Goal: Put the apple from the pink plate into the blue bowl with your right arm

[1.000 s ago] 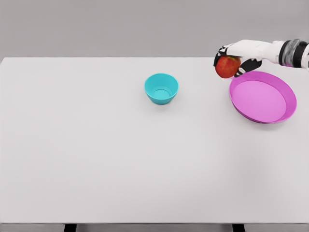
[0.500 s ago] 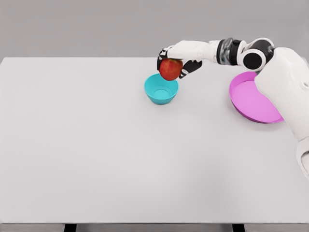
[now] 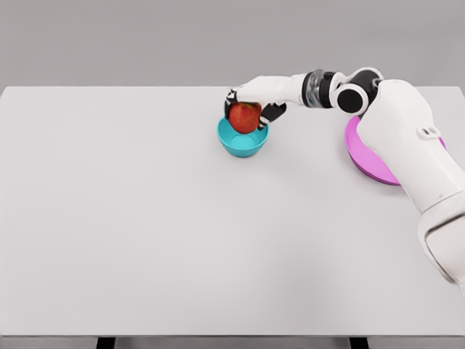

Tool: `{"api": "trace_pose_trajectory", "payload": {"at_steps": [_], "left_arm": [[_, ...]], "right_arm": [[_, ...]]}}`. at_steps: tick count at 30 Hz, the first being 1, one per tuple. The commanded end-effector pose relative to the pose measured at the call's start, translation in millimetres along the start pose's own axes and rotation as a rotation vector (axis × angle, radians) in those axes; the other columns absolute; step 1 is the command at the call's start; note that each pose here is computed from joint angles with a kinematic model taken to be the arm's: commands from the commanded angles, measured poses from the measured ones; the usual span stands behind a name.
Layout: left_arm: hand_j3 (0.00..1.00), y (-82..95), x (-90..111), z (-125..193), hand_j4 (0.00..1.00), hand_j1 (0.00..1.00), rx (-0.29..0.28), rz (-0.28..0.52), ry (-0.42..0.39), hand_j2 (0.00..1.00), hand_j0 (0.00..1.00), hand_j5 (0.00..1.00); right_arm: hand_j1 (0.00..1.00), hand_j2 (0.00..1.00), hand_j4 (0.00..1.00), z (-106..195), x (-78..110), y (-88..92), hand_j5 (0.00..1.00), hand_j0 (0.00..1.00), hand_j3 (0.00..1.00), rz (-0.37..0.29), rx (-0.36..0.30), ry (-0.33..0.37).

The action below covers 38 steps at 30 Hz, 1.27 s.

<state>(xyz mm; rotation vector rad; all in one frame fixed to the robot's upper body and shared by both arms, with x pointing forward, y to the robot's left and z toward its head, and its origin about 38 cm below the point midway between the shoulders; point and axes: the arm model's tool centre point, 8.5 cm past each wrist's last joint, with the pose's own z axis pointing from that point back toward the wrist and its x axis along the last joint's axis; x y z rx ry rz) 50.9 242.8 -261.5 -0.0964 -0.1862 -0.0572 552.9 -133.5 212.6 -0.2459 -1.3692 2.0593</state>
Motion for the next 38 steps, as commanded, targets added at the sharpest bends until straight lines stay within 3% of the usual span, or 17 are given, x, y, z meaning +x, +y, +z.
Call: {"api": "trace_pose_trajectory", "payload": {"at_steps": [1,3,5,15,17,18,21,25,28,31,34,38], "left_arm": [[1.00,0.0,0,0,1.00,1.00,0.000,0.001,0.000,1.00,1.00,1.00],[1.00,0.0,0,0,1.00,1.00,0.000,0.001,0.000,1.00,1.00,1.00],[1.00,-0.1,0,0,1.00,1.00,-0.001,0.000,-0.001,1.00,1.00,1.00],[1.00,0.0,0,0,1.00,1.00,0.000,0.001,0.000,1.00,1.00,1.00],[1.00,-0.1,0,0,1.00,1.00,-0.001,0.000,-0.001,1.00,1.00,1.00],[1.00,0.0,0,0,1.00,1.00,0.000,0.001,0.000,1.00,1.00,1.00],[1.00,0.0,0,0,1.00,1.00,0.000,0.001,0.000,1.00,1.00,1.00],[1.00,0.0,0,0,1.00,1.00,0.000,0.001,0.000,1.00,1.00,1.00],[1.00,0.0,0,0,1.00,1.00,0.000,0.001,0.000,1.00,1.00,1.00],[1.00,0.0,0,0,1.00,1.00,0.000,0.001,0.000,1.00,1.00,1.00],[1.00,0.0,0,0,1.00,1.00,0.000,0.001,0.000,1.00,1.00,1.00],[1.00,-0.1,0,0,1.00,1.00,-0.001,0.000,-0.001,1.00,1.00,1.00]], "right_arm": [[0.51,0.51,0.51,-1,-3.2,3.2,0.51,0.51,0.51,-0.015,0.006,0.010],[0.52,0.52,0.52,-1,-2.7,3.1,0.52,0.52,0.52,-0.013,0.006,0.009],[1.00,1.00,1.00,0,-4.1,3.7,1.00,1.00,1.00,-0.016,0.006,0.012],[1.00,1.00,1.00,0,-2.7,1.4,1.00,1.00,1.00,-0.012,0.002,0.008],[1.00,1.00,1.00,8,-5.3,-8.5,1.00,1.00,1.00,0.006,-0.017,0.011],[1.00,1.00,1.00,22,-13.6,-16.2,1.00,1.00,1.00,0.014,-0.034,0.022],[1.00,1.00,1.00,109,-62.6,-36.4,1.00,1.00,1.00,-0.016,-0.195,0.131],[1.00,1.00,1.00,178,-101.3,8.2,1.00,1.00,1.00,-0.189,-0.293,0.187],[1.00,1.00,1.00,230,-93.5,29.4,1.00,1.00,1.00,-0.206,-0.480,0.199],[1.00,1.00,1.00,269,-92.7,56.4,1.00,1.00,1.00,-0.191,-0.475,0.262],[1.00,1.00,1.00,268,-91.9,73.9,1.00,1.00,1.00,-0.215,-0.456,0.267],[1.00,1.00,1.00,266,-91.1,82.4,1.00,1.00,1.00,-0.224,-0.441,0.268]]}}
